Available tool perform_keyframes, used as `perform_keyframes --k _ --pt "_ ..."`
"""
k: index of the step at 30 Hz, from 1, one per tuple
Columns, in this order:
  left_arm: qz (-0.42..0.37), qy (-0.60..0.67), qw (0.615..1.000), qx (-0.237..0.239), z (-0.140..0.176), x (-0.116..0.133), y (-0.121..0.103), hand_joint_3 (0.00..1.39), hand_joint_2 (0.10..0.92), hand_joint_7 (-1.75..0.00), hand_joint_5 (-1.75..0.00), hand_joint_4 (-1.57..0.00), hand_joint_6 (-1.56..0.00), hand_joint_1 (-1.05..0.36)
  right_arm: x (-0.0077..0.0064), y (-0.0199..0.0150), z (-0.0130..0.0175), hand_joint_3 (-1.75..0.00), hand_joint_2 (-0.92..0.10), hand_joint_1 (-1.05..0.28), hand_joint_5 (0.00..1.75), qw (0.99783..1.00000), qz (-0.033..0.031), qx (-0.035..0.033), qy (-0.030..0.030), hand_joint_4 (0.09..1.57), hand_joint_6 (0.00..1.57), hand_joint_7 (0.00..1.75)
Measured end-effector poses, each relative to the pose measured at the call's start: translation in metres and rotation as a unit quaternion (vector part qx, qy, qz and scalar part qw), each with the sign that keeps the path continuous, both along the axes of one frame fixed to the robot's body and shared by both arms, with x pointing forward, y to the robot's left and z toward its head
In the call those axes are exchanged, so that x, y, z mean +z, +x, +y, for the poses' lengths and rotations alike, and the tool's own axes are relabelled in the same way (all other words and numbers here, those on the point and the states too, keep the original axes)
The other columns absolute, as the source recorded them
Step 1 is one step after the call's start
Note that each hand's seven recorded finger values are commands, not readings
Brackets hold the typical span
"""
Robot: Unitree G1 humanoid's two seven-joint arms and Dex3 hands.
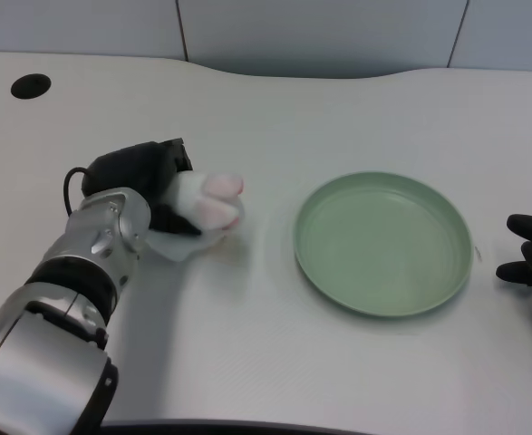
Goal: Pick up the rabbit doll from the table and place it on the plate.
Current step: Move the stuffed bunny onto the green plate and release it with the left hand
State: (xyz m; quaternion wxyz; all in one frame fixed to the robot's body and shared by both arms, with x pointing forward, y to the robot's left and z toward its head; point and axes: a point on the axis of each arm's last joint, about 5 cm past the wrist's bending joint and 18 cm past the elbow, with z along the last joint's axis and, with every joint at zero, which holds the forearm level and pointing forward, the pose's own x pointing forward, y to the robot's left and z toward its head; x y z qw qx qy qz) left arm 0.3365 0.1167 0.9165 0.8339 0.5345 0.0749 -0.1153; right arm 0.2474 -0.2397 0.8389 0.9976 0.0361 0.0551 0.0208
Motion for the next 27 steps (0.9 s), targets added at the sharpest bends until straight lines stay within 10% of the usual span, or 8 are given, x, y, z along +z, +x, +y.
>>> perform_keyframes --k 3,5,7,27 --pt "0.018 -0.018 1.000 0.006 -0.002 0.004 0.002 0.05 0.912 -0.93 -1.18 -0.59 -0.71 -0.26 0.0002 0.0002 -0.0002 -0.26 -0.92 -0.43 0.77 1.00000 -0.0005 0.0011 0.0018 0.80 0.99 0.01" --pt "0.028 -0.033 0.999 0.008 -0.005 0.011 0.005 0.02 0.905 -1.48 -1.53 -0.54 -0.57 -0.24 0.0009 0.0011 0.0001 -0.26 -0.92 -0.44 0.77 1.00000 -0.0017 0.0011 0.0016 0.80 0.99 0.01" --pt "0.037 -0.046 0.998 0.004 -0.008 0.019 0.009 0.01 0.899 -1.69 -1.67 -0.55 -0.52 -0.22 0.0018 0.0022 0.0007 -0.26 -0.92 -0.44 0.77 1.00000 -0.0027 0.0012 -0.0003 0.81 0.99 0.01" --pt "0.000 -0.097 0.989 -0.112 -0.072 0.065 0.015 0.02 0.883 -1.75 -1.75 -0.73 -0.68 -0.13 0.0005 0.0045 0.0087 -0.26 -0.92 -0.43 0.75 0.99998 0.0030 0.0034 -0.0041 0.78 0.97 0.00"
